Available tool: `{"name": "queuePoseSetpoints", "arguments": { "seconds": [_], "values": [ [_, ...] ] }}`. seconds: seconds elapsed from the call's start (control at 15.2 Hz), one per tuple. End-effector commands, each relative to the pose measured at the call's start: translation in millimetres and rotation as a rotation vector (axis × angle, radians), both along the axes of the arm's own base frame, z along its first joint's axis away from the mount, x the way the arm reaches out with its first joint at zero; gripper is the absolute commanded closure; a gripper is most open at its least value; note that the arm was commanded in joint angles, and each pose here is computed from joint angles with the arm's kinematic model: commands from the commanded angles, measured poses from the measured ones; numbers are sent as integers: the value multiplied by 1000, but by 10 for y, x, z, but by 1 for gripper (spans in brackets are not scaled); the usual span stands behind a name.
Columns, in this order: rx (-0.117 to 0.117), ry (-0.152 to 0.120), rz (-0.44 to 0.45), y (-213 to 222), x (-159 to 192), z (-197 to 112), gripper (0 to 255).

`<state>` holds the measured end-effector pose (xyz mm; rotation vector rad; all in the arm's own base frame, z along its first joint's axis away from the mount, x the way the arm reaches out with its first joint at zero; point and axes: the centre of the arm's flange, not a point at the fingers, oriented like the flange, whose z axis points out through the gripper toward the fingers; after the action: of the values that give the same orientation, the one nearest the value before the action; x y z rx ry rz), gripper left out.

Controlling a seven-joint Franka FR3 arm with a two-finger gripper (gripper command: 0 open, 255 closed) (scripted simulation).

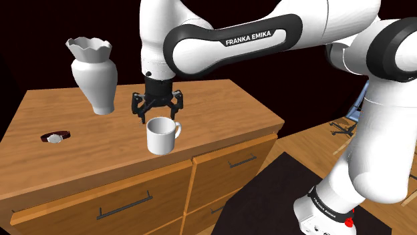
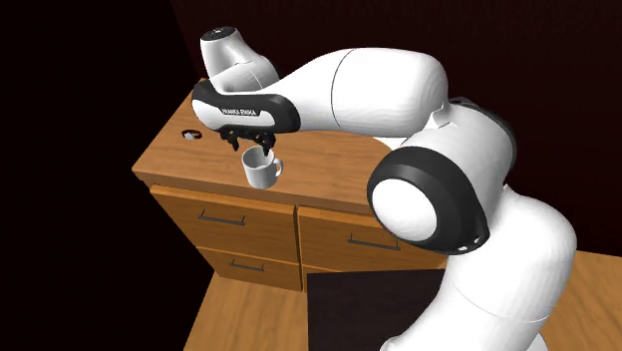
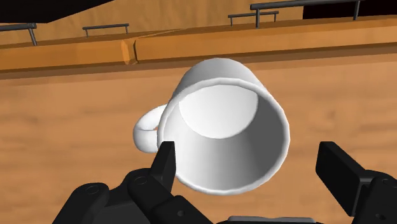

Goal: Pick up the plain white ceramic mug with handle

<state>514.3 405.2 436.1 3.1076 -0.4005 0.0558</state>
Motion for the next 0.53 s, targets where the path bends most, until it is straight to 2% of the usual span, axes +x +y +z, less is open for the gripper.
{"name": "queuePoseSetpoints", "arguments": {
  "seconds": [0.0,0.46],
  "values": [
    [3,-4,-9,217,144,-63,0],
    [4,-5,-11,283,184,-396,0]
  ]
}}
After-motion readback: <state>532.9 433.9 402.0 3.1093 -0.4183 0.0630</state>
